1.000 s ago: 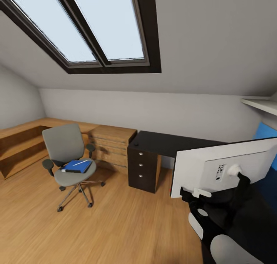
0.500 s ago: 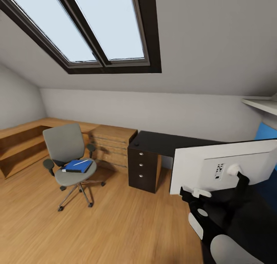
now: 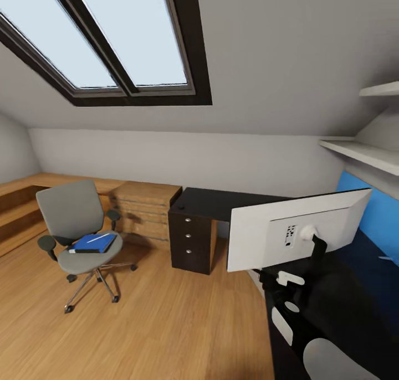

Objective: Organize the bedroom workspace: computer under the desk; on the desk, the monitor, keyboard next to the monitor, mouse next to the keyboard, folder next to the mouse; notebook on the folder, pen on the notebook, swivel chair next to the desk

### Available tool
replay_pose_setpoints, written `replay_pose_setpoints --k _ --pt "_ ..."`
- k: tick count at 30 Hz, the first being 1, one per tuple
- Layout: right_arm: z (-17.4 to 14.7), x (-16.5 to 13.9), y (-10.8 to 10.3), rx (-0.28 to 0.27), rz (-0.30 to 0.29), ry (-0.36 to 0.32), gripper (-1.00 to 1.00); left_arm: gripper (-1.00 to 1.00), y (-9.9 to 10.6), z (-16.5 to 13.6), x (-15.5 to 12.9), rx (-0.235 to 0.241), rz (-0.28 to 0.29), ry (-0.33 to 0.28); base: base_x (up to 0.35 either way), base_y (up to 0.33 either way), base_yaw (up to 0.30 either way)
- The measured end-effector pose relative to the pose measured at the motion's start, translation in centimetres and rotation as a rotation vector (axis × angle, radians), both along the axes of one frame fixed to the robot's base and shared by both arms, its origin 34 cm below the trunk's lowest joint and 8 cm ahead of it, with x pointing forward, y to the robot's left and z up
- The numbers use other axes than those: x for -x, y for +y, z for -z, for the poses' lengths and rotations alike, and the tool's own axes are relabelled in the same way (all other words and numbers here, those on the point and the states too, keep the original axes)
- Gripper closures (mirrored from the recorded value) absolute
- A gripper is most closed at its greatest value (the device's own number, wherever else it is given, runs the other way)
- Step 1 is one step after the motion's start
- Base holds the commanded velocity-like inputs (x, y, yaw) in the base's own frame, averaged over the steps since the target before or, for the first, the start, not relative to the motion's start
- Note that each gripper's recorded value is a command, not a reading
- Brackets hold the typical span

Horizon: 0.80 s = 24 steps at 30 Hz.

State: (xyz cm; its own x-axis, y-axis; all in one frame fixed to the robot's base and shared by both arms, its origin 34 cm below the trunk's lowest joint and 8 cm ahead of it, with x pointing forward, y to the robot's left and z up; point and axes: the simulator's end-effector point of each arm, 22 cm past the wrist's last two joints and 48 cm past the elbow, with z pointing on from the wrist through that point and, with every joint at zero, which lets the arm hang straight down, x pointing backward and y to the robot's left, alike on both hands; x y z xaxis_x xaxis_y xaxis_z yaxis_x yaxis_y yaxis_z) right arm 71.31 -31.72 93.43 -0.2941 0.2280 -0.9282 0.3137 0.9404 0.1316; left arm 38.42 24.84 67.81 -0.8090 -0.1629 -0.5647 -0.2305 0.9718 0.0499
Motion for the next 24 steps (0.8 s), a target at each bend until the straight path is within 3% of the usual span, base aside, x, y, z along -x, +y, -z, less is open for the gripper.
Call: replay_pose_setpoints --k 24 --pt "0.93 0.51 0.01 0.005 -0.002 0.022 -1.00 -1.00 0.00 0.00 0.00 0.000 0.000 0.000 0.000 0.000 -0.266"
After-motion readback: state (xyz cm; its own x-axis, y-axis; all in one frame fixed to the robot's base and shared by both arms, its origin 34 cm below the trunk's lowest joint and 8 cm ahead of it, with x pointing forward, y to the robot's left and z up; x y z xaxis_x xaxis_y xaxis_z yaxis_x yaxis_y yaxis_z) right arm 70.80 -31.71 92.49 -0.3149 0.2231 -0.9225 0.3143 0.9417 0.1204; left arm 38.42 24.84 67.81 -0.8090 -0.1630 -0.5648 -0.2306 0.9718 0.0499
